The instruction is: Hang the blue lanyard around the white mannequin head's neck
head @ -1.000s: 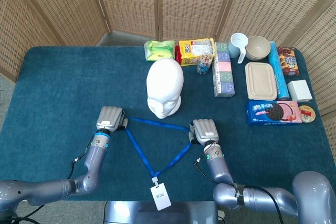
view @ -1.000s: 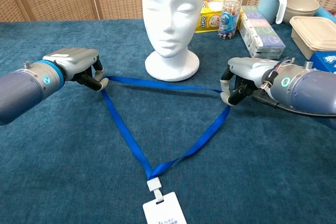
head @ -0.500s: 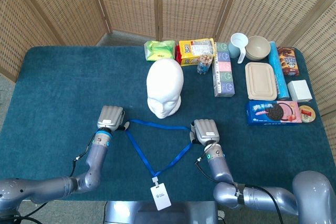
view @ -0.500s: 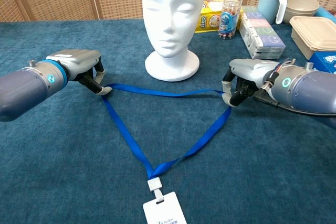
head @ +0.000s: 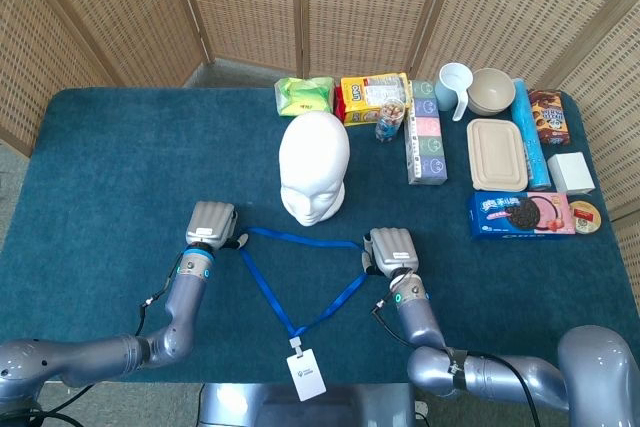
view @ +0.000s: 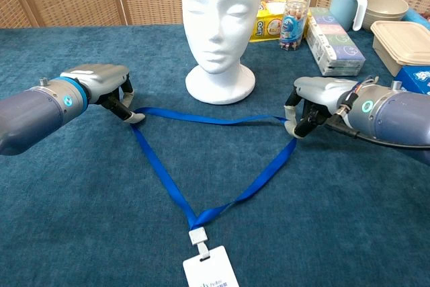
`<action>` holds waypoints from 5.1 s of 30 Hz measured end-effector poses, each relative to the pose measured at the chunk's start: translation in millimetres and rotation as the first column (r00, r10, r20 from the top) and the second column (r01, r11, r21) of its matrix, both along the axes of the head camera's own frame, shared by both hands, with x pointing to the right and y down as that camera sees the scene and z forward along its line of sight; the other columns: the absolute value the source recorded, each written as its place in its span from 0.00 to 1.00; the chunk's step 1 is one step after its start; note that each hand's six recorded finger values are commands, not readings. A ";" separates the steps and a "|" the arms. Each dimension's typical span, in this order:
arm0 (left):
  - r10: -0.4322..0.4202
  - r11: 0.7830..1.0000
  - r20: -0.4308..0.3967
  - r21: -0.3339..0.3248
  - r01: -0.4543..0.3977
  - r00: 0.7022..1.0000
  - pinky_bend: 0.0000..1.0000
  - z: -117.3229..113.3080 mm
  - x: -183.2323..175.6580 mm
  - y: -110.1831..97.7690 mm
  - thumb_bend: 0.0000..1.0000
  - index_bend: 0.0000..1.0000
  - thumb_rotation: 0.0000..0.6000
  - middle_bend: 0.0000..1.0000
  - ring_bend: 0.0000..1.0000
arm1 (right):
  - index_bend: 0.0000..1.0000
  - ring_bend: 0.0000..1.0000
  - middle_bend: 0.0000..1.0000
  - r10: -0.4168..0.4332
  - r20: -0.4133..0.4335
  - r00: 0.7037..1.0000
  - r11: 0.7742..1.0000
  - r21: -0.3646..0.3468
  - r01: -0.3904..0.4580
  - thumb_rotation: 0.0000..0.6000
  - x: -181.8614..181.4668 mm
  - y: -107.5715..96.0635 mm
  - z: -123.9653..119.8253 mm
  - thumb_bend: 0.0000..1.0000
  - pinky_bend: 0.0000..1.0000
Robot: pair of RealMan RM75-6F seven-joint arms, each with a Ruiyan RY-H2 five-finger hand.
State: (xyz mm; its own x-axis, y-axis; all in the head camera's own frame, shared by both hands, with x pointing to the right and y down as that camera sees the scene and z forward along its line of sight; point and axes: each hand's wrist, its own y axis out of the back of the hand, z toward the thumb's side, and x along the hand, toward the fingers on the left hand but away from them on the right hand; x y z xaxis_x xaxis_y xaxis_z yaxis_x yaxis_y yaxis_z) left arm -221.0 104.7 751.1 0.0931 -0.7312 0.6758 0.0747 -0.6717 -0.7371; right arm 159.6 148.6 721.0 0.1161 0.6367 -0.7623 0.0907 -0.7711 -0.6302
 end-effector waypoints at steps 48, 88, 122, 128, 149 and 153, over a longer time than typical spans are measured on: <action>-0.005 1.000 0.024 -0.017 0.005 1.000 1.00 7.3 0.3 0.8 0.31 0.65 0.70 0.97 1.00 | 0.64 1.00 0.98 0.021 -0.022 1.000 1.000 -0.004 -0.021 0.99 6.5 -0.7 3.2 0.59 1.00; -0.015 1.000 0.019 0.010 0.015 1.000 1.00 0.8 2.3 -1.6 0.39 0.71 0.73 0.97 1.00 | 0.64 1.00 0.98 0.045 -0.005 0.999 0.999 -0.007 -0.045 1.00 11.6 -2.2 -0.9 0.60 1.00; -0.015 0.999 0.025 0.037 0.014 1.000 1.00 -5.9 -3.2 -5.8 0.43 0.73 0.75 0.97 1.00 | 0.64 1.00 0.98 0.066 0.036 0.997 0.998 0.007 -0.067 1.00 12.6 -4.5 -11.8 0.60 1.00; -0.017 0.999 0.025 0.051 0.016 1.000 1.00 -10.0 -6.7 -6.5 0.43 0.73 0.75 0.97 1.00 | 0.64 1.00 0.98 0.073 0.062 0.995 0.997 0.014 -0.074 1.00 12.5 -4.0 -18.4 0.60 1.00; -0.045 0.976 -0.089 0.209 0.063 0.995 1.00 -80.9 -30.8 -7.0 0.43 0.74 0.75 0.97 1.00 | 0.66 1.00 0.99 0.073 0.257 0.964 0.989 0.107 -0.104 1.00 27.7 -0.5 -90.1 0.61 1.00; -0.038 0.963 -0.126 0.259 0.070 0.991 1.00 -105.7 -32.4 -8.4 0.43 0.74 0.75 0.97 1.00 | 0.66 1.00 0.99 0.068 0.313 0.947 0.986 0.125 -0.112 1.00 29.6 0.0 -108.0 0.61 1.00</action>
